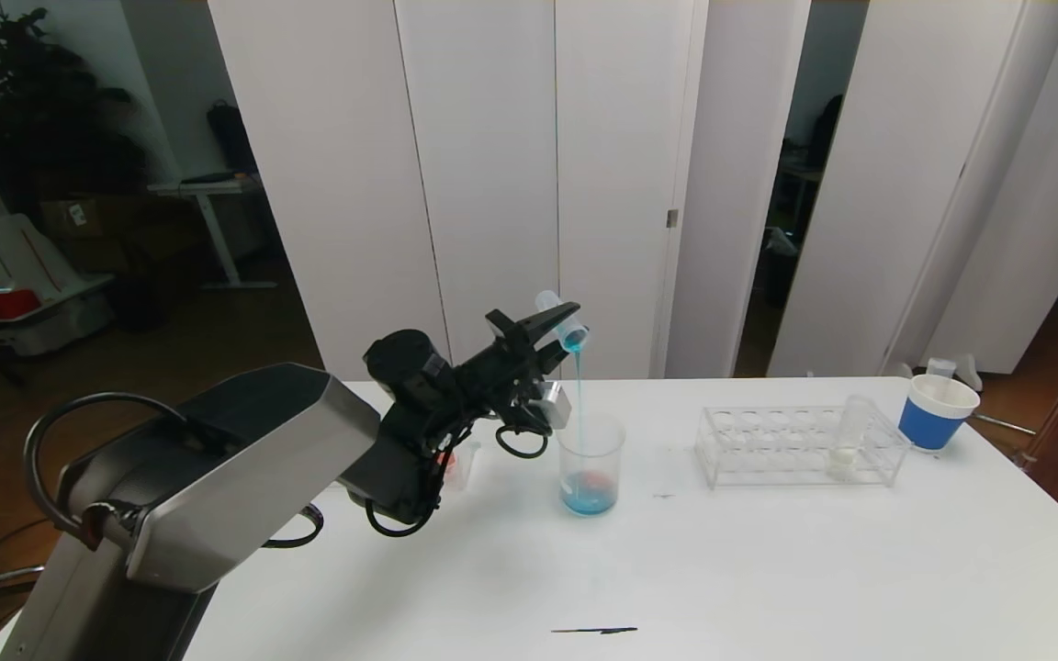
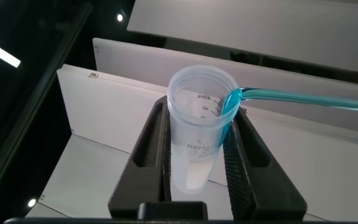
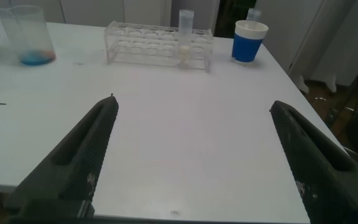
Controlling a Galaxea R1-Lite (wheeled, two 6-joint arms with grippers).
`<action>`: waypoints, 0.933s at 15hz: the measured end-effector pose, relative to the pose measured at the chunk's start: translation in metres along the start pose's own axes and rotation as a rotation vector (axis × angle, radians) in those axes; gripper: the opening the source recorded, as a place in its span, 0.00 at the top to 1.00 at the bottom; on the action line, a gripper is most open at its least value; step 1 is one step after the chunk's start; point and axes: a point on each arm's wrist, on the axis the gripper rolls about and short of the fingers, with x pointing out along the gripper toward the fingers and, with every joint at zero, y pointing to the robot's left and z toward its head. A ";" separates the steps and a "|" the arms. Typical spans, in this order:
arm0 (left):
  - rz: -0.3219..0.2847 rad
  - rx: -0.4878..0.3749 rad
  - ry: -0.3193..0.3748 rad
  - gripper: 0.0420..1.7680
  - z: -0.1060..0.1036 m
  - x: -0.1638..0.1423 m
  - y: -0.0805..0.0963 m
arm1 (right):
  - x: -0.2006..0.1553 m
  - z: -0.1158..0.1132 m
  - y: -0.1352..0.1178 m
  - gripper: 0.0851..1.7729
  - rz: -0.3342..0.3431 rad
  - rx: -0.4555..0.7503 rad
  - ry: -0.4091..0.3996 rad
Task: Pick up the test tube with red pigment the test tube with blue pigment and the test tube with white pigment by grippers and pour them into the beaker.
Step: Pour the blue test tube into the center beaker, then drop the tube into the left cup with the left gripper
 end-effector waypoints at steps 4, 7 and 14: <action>0.000 0.000 -0.001 0.69 0.000 0.000 0.000 | 0.000 0.000 0.000 0.01 0.000 0.000 0.000; 0.001 0.003 -0.002 0.69 0.000 0.000 0.001 | 0.000 0.000 0.000 0.01 0.000 0.000 0.000; 0.003 0.004 -0.002 0.69 0.000 0.000 0.002 | 0.000 0.000 0.000 0.01 0.000 0.000 0.000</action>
